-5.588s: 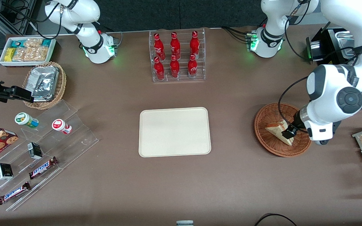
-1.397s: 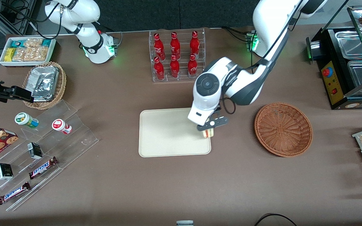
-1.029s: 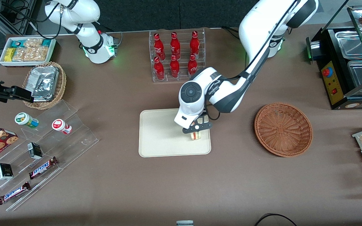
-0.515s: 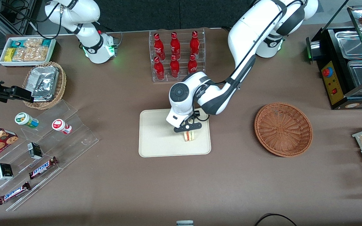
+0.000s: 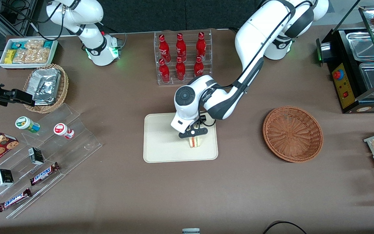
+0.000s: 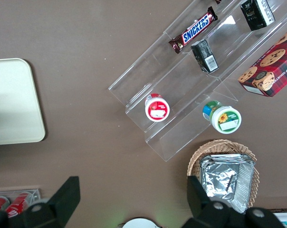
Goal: Place sandwich from basket to tray
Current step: 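Open the left gripper to release the sandwich and raise it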
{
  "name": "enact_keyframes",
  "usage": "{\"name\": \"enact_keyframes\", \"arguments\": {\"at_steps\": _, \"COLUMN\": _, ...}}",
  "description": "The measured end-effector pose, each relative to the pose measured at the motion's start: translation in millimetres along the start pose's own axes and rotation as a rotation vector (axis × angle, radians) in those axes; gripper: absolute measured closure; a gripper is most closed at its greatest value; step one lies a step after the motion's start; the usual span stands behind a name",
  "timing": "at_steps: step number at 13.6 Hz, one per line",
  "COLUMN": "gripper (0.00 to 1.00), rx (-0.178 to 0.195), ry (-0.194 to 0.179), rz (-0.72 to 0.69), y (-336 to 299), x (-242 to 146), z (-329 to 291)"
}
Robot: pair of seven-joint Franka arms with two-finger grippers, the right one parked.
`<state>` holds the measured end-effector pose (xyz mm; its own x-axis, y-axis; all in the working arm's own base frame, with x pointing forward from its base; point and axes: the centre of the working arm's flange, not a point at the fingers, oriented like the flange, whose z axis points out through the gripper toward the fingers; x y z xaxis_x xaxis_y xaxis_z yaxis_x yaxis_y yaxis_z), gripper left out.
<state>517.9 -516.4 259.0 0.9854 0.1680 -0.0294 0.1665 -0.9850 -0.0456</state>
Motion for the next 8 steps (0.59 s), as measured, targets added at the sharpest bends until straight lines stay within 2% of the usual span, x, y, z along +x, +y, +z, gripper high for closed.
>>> {"name": "enact_keyframes", "arguments": {"at_steps": 3, "gripper": 0.17, "rx": 0.019, "ry": 0.011, "rz": -0.025, "y": -10, "x": 12, "z": -32}}
{"name": "enact_keyframes", "arguments": {"at_steps": 5, "gripper": 0.00, "rx": 0.043, "ry": 0.021, "rz": -0.066, "y": -31, "x": 28, "z": -74}}
{"name": "enact_keyframes", "arguments": {"at_steps": 8, "gripper": 0.00, "rx": 0.053, "ry": 0.049, "rz": -0.138, "y": -75, "x": 53, "z": -141}}
